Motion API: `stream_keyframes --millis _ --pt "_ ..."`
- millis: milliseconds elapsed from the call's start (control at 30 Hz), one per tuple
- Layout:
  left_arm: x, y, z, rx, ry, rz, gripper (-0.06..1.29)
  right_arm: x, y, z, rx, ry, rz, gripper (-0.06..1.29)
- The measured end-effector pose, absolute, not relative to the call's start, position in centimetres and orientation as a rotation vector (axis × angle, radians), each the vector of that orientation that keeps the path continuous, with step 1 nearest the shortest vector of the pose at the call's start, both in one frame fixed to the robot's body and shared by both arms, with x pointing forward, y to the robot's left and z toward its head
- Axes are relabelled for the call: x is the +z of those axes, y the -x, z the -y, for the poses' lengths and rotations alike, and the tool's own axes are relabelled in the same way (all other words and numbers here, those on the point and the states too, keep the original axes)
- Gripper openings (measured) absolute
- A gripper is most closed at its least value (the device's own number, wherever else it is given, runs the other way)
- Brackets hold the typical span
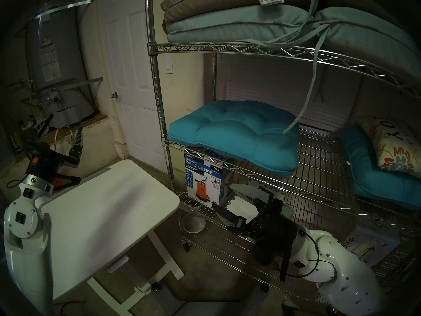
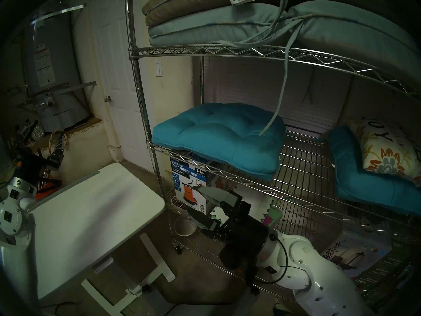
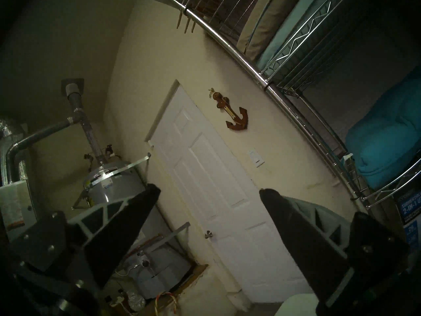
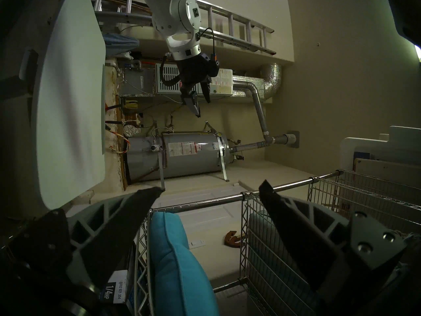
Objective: Take cushion off the shelf
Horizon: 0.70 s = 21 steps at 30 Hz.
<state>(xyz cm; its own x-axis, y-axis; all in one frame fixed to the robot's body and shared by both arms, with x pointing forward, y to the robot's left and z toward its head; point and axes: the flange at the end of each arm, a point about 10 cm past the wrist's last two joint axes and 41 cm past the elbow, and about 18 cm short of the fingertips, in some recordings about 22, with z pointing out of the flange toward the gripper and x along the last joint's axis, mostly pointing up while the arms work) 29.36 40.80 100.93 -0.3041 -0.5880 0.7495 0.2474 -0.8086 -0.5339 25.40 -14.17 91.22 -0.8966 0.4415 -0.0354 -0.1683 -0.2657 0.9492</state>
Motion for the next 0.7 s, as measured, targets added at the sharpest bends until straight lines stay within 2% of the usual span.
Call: stream_keyframes --millis 700 --pt "98.4 -36.2 -39.0 -1.85 1.262 -1.016 1.25 91.2 -25.4 14.2 2.206 -0.334 -1.611 1.24"
